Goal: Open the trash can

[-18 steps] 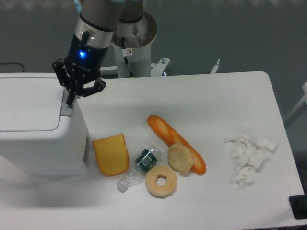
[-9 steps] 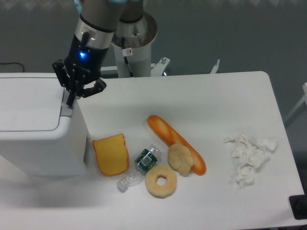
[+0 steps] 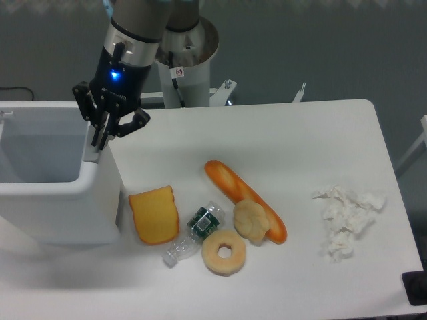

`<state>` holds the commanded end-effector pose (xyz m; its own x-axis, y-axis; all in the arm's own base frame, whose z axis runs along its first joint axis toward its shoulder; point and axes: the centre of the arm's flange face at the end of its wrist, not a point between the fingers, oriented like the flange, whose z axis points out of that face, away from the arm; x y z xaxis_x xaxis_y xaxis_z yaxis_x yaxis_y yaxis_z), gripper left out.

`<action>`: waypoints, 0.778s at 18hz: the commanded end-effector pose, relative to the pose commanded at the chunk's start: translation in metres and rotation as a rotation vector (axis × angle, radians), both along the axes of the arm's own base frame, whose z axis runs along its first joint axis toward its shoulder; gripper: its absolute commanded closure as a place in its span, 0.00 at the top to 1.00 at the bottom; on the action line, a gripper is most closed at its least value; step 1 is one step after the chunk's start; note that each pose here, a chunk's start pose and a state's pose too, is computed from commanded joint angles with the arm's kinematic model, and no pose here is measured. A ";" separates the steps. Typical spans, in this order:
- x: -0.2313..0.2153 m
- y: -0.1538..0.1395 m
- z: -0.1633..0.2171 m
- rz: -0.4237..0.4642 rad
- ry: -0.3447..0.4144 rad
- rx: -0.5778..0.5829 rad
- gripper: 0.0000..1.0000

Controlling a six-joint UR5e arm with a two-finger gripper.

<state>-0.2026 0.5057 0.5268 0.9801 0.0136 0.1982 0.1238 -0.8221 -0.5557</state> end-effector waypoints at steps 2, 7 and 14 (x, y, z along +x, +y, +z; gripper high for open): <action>-0.015 -0.005 0.002 0.026 0.013 0.009 1.00; -0.105 -0.017 -0.047 0.132 0.044 -0.088 1.00; -0.239 -0.078 -0.132 -0.006 0.235 -0.286 1.00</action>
<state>-0.4414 0.4279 0.3948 0.9986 0.0300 -0.0430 0.0149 -0.9486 -0.3162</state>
